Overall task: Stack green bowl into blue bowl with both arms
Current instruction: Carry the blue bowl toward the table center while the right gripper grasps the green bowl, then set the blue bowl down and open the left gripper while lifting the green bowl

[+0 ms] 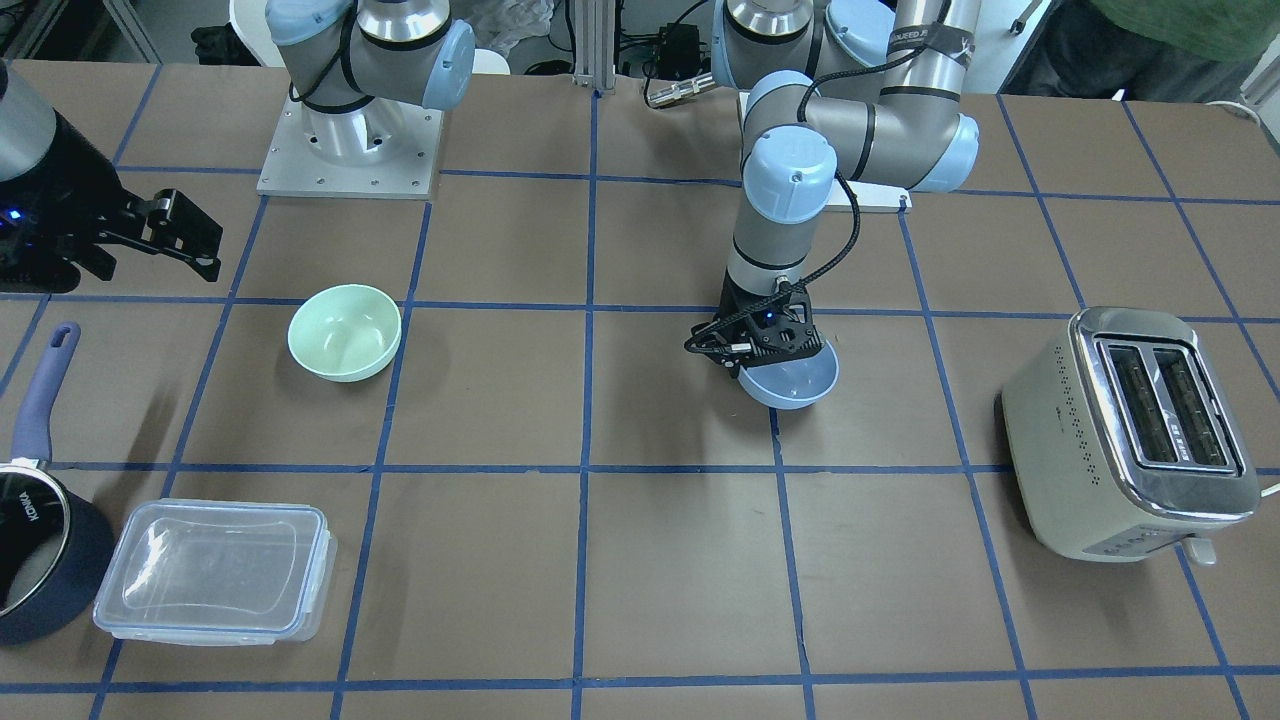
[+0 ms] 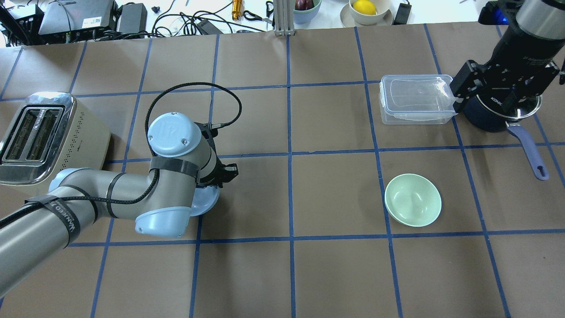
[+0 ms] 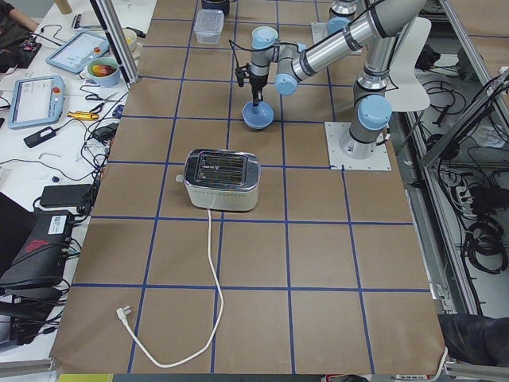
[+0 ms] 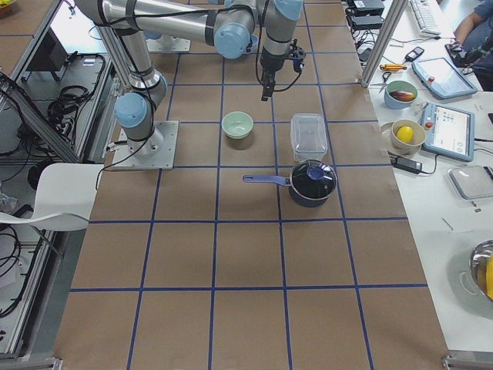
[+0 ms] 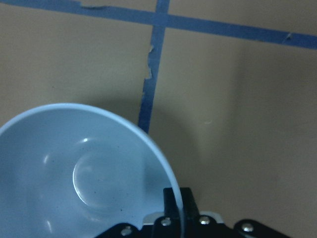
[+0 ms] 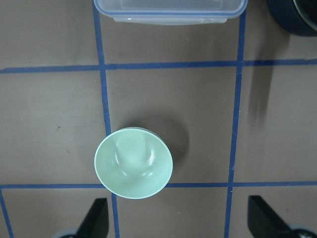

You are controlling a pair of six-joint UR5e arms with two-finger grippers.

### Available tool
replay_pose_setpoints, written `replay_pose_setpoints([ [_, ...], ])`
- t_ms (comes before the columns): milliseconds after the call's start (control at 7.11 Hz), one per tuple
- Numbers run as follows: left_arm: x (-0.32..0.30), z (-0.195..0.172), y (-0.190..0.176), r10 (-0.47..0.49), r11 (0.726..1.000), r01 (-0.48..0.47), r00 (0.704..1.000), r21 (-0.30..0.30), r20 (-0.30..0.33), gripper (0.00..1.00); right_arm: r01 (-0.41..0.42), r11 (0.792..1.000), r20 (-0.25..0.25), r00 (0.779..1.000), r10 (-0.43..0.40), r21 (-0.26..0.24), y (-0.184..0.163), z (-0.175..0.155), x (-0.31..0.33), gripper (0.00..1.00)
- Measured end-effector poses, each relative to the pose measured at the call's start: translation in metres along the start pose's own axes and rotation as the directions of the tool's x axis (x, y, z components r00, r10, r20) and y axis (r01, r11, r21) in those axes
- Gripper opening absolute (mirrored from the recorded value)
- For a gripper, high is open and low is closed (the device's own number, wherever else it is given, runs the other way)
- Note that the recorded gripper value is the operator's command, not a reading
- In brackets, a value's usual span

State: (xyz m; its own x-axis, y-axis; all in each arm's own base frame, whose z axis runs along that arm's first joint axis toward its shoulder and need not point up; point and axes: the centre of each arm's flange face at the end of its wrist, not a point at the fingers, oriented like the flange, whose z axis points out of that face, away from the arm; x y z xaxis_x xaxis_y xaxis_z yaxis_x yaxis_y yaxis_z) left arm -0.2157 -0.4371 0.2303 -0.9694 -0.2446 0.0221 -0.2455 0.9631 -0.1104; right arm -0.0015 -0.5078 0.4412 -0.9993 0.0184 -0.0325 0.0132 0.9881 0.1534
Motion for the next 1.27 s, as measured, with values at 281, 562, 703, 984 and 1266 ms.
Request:
replay_pose_setpoints([
  [281,0.091,-0.015,-0.004,-0.103,0.994,0.104,0.993,0.017,-0.062,0.00,0.003,0.999,-0.008,1.000,-0.003,-0.045,0.005,0.074,0.005,0.98],
  [562,0.178,-0.012,-0.002,-0.188,0.982,0.189,0.977,0.004,-0.104,0.06,0.004,1.000,-0.026,1.000,-0.005,-0.030,0.020,0.155,0.002,0.96],
  [703,0.198,-0.005,-0.003,-0.205,0.979,0.206,0.973,0.000,-0.106,0.70,0.003,1.000,-0.029,1.000,-0.003,-0.012,0.030,0.192,-0.001,0.79],
  [984,0.205,-0.008,-0.004,-0.120,0.992,0.123,0.987,0.018,-0.105,0.92,0.004,1.000,-0.036,0.999,-0.003,0.021,0.042,0.237,-0.004,0.28],
  [1266,0.186,-0.027,-0.019,0.050,0.997,-0.043,0.992,0.065,-0.112,1.00,0.003,1.000,-0.038,0.999,-0.002,0.029,0.043,0.244,-0.005,0.00],
])
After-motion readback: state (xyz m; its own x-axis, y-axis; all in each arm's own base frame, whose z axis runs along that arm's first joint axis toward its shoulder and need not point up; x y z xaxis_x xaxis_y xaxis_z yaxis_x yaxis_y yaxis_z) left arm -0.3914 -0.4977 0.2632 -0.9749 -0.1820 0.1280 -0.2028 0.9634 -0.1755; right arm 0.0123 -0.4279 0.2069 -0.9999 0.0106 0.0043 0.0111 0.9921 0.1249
